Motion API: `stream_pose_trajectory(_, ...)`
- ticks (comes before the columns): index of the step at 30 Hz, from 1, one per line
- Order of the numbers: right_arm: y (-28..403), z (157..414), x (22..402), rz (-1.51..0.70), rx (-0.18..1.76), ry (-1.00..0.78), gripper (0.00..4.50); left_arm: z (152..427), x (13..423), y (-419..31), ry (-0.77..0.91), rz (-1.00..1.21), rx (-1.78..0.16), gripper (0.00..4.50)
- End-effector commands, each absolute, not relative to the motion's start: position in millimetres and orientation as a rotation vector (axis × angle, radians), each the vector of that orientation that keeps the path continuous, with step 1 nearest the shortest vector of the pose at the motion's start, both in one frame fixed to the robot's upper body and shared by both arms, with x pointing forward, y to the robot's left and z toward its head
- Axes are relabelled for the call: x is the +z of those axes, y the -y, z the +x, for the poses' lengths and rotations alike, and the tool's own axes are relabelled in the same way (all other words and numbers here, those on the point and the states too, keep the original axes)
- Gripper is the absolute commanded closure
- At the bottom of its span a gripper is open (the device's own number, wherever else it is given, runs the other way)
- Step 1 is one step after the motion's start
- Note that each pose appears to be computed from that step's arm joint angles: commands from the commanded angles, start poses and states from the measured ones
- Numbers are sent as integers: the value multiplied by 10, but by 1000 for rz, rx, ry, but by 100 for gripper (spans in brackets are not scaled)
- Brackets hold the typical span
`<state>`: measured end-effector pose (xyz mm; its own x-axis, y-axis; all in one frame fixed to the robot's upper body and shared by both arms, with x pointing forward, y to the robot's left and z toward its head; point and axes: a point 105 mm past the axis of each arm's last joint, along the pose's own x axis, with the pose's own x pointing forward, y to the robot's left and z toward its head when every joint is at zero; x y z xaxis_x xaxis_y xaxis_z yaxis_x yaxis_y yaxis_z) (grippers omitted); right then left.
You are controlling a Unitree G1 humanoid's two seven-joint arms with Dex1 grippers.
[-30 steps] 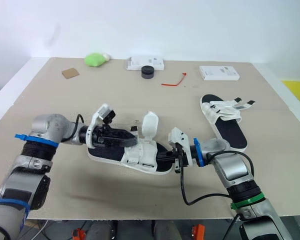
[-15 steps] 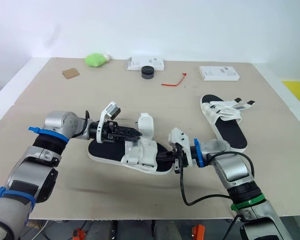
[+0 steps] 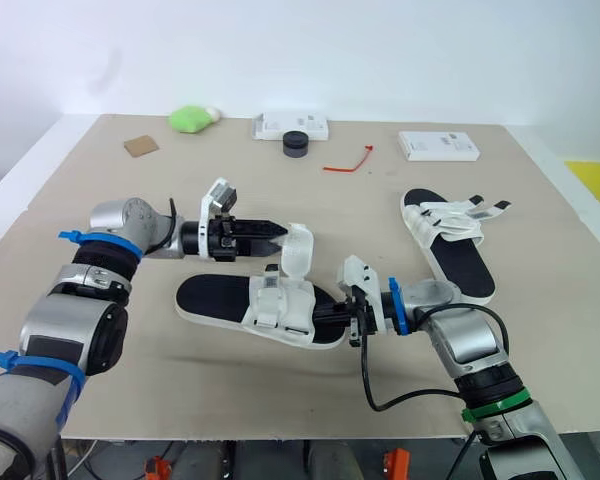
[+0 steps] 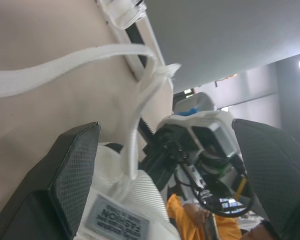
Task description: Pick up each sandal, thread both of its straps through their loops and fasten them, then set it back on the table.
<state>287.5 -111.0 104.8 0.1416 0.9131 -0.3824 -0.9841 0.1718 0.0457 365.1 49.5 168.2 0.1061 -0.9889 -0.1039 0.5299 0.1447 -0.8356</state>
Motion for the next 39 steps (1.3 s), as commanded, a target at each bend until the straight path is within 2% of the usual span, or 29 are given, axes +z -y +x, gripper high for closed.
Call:
stream_pose_trajectory(1, 1188, 2905, 951, -235, 1337, -412, 450, 3740, 1725, -422, -752, -692, -1259, 12)
stream_pose_trajectory(9, 1178, 2895, 939, -233, 1336, -413, 450, 3906, 1776, -286, -653, -742, -1204, 12)
stream_pose_trajectory(13, 1170, 2888, 932, -235, 1337, -414, 450, 3918, 2013, -249, -587, -801, -1254, 12)
stream_pose_trajectory(28, 1168, 2901, 941, -237, 1335, -408, 450, 3950, 1712, -247, -725, -793, -1105, 12)
stream_pose_trajectory(39, 1176, 2885, 930, -235, 1330, -408, 450, 4055, 1815, -128, -667, -868, -1049, 12)
